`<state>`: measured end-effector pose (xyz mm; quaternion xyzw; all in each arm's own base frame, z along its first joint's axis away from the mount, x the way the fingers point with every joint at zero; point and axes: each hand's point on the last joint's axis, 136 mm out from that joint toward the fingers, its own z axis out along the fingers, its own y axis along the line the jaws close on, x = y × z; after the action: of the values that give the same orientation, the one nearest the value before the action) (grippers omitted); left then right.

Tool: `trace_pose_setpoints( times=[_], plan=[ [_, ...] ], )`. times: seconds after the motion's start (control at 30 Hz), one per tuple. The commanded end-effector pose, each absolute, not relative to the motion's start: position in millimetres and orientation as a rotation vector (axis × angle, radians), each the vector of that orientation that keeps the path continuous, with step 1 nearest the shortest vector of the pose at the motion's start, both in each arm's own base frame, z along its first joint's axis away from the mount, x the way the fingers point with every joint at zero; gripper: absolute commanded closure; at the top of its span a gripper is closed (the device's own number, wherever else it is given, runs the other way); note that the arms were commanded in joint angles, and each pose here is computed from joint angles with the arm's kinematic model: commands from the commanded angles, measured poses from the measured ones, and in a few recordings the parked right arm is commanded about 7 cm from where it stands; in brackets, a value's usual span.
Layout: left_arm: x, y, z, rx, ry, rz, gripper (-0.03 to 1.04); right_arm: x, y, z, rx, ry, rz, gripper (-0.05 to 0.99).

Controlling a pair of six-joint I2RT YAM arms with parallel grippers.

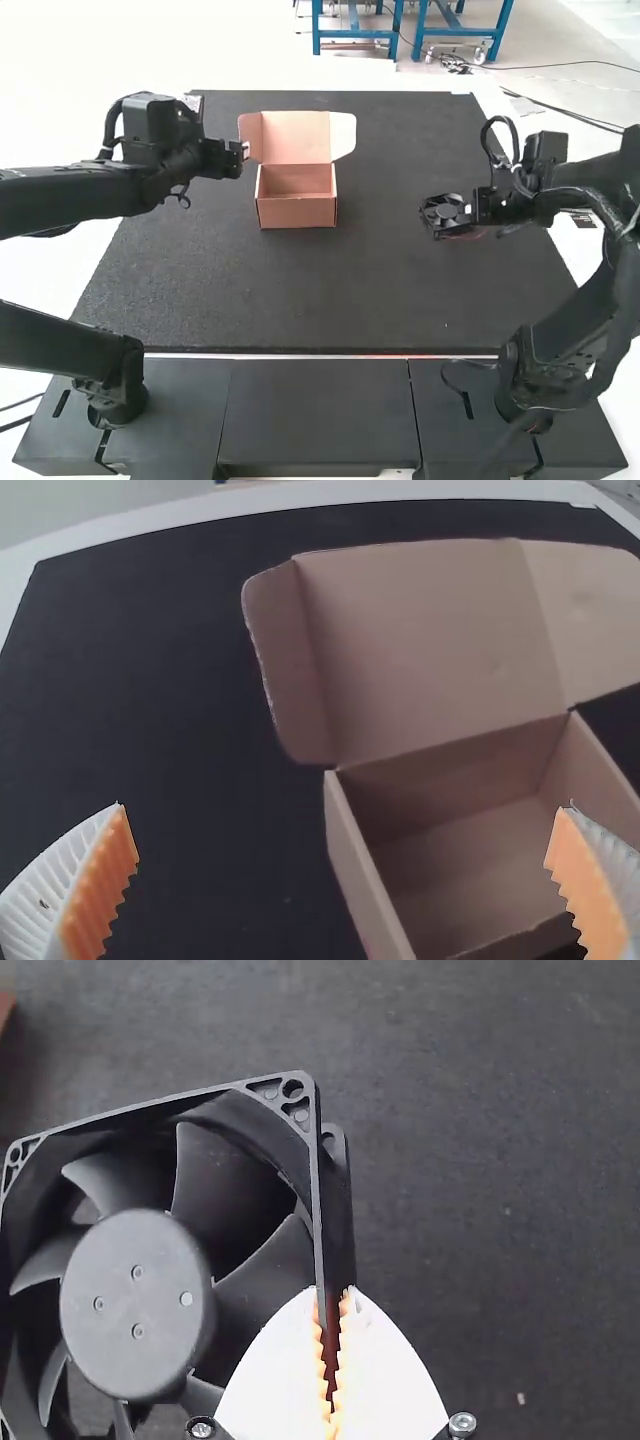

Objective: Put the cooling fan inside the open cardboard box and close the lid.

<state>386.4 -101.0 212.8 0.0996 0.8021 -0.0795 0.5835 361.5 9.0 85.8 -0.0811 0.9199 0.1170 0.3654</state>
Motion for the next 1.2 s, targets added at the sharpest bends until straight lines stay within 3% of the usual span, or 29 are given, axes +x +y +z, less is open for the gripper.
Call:
trace_pose_setpoints(
  times=[0.0,0.37,0.83,1.17],
  plan=[
    [382.3,-102.3,232.2,0.224,1.82,-0.206,0.05,360.8,60.7,131.0,-0.299,2.268,0.544,0.96],
    [382.4,-102.7,233.0,0.202,1.822,-0.223,0.05,353.5,202.0,157.2,-0.404,2.226,0.857,0.96],
    [389.3,-75.7,235.0,0.098,1.81,-0.133,0.05,382.3,307.6,165.2,-0.473,2.167,0.899,0.96],
    [389.8,-59.6,227.8,0.049,1.825,-0.078,0.05,422.8,321.0,154.6,-0.43,2.159,0.825,0.96]
  ],
)
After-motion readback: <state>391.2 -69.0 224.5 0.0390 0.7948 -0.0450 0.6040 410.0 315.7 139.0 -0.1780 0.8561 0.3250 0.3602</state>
